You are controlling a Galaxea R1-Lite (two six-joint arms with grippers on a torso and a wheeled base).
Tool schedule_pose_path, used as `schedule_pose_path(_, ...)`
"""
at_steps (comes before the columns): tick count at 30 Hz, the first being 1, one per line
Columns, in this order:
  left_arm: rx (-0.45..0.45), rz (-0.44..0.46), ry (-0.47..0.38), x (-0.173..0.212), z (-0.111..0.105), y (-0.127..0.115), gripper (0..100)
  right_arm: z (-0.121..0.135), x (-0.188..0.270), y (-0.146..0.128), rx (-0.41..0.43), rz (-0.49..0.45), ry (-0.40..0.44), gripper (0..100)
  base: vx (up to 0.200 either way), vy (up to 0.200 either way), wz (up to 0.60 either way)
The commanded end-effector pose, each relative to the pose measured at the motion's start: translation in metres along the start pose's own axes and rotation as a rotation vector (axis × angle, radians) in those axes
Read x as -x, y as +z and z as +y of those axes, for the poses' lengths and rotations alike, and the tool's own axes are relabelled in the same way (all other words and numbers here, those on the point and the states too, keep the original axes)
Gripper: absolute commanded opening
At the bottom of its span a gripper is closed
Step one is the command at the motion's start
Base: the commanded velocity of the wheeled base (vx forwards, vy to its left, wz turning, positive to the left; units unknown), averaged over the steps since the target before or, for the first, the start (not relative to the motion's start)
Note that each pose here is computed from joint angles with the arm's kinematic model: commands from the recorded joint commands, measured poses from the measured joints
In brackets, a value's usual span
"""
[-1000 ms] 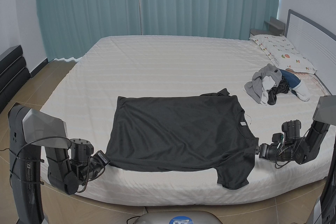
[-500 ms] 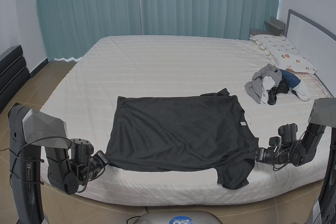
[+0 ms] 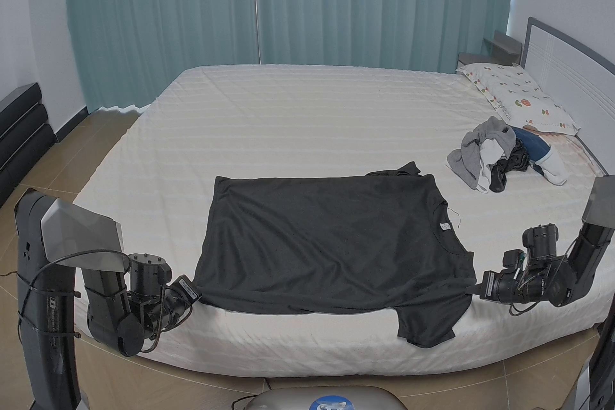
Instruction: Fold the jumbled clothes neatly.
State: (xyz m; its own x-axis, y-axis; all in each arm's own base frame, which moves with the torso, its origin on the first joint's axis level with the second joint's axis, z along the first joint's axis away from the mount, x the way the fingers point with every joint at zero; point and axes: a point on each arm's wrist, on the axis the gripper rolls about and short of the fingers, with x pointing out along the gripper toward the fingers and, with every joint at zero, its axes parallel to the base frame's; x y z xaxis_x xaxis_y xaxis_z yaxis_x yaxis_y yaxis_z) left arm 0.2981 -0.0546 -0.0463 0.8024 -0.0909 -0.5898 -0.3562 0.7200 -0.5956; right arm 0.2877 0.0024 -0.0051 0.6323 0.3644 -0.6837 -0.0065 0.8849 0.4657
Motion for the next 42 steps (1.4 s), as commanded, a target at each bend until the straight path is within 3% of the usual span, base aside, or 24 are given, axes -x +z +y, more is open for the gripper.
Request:
schedule_pose_path(1, 0.002, -0.001, -0.002, 0.0, 0.0, 0.0, 0, 0.009, 0.032, 0.005, 0.017, -0.052, 0.011, 0, 0.0, 0.0, 0.0)
schedule_pose_path(10, 0.002, 0.0, 0.0, 0.0, 0.0, 0.0, 0, 0.004, 0.058, 0.001, 0.105, 0.048, -0.016, 0, 0.0, 0.0, 0.0)
schedule_pose_path(20, 0.002, 0.001, 0.001, 0.0, 0.0, 0.0, 0, -0.001, 0.058, 0.0, 0.11, 0.066, -0.033, 0, 0.0, 0.0, 0.0)
schedule_pose_path(31, 0.0, 0.001, 0.001, 0.0, 0.0, 0.0, 0, -0.016, 0.044, -0.002, 0.123, 0.167, -0.086, 0, 0.0, 0.0, 0.0)
schedule_pose_path(32, 0.002, 0.001, 0.001, 0.0, 0.0, 0.0, 0, -0.018, 0.042, -0.001, 0.118, 0.168, -0.095, 100, 0.0, 0.0, 0.0)
schedule_pose_path(42, 0.002, 0.001, 0.001, 0.0, 0.0, 0.0, 0, -0.025, 0.023, 0.001, 0.101, 0.197, -0.094, 100, 0.0, 0.0, 0.0)
